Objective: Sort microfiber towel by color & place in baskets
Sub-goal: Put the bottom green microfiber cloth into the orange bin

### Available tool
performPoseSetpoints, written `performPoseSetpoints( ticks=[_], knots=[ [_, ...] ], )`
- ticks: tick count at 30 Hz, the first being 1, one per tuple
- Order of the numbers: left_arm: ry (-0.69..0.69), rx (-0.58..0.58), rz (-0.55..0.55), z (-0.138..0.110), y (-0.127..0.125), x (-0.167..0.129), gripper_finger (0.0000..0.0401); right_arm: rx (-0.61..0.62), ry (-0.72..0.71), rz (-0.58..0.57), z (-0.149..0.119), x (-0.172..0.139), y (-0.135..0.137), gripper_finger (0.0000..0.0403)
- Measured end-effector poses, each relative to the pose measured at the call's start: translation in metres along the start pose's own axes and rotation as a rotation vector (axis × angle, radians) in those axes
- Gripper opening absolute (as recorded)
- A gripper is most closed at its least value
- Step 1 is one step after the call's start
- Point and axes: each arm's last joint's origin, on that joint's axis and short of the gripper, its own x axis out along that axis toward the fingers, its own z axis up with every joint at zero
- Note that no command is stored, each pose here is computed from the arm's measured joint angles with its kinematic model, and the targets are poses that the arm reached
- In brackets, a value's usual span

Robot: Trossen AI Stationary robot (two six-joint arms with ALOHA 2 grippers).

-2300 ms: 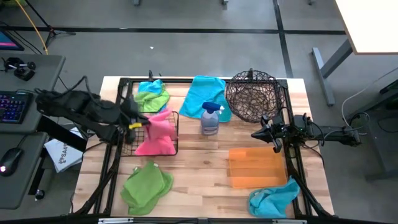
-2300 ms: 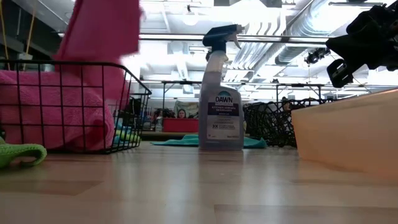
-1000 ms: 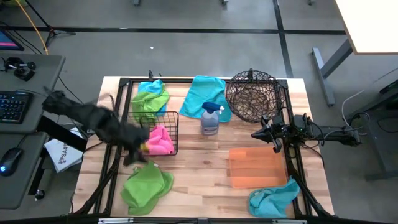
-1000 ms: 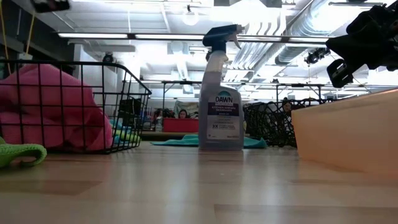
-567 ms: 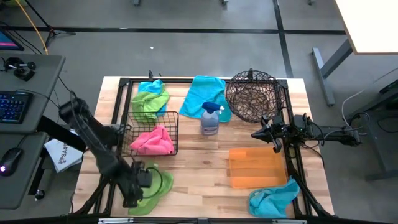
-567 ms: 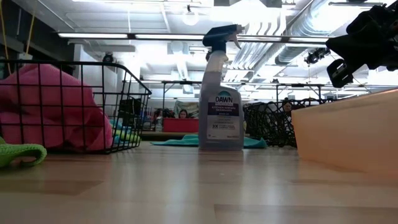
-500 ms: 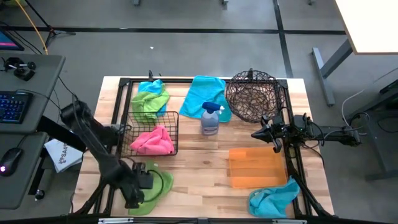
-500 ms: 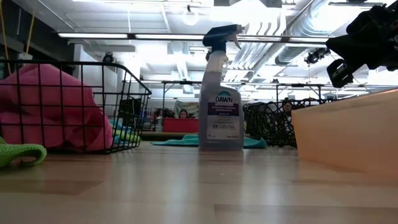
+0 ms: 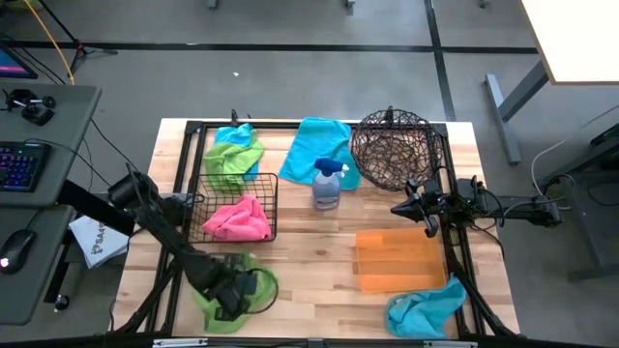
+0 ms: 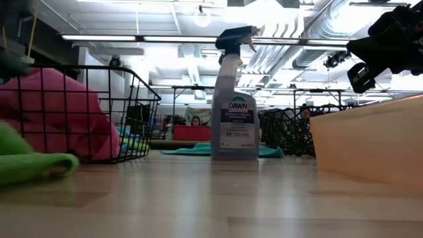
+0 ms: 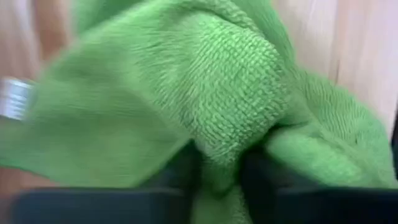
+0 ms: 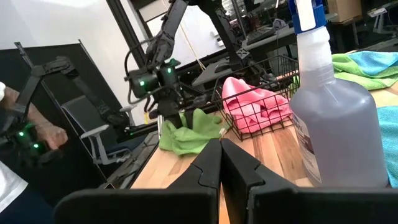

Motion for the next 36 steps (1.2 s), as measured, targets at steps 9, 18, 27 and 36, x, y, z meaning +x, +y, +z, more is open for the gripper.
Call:
performPoseSetpoints(
  ticks=[9, 18, 27, 36],
  knots=[
    [-0.476, 0.034, -0.026, 0.076, 0.06, -0.109, 0.0004, 0.0, 0.0, 0.0, 0.0, 0.0, 0.0, 0.0],
    [-0.954, 0.154, 0.034, 0.156, 0.108, -0.18, 0.0001, 0.0, 0.0, 0.0, 0.0, 0.0, 0.0, 0.0],
    [-1.348, 0.227, 0.063, 0.221, 0.112, -0.189, 0.0, 0.0, -0.001, 0.0, 0.0, 0.0, 0.0, 0.0],
    [-1.366, 0.221, 0.112, 0.264, 0.109, -0.11, 0.0, 0.0, -0.001, 0.0, 0.0, 0.0, 0.0, 0.0]
  ],
)
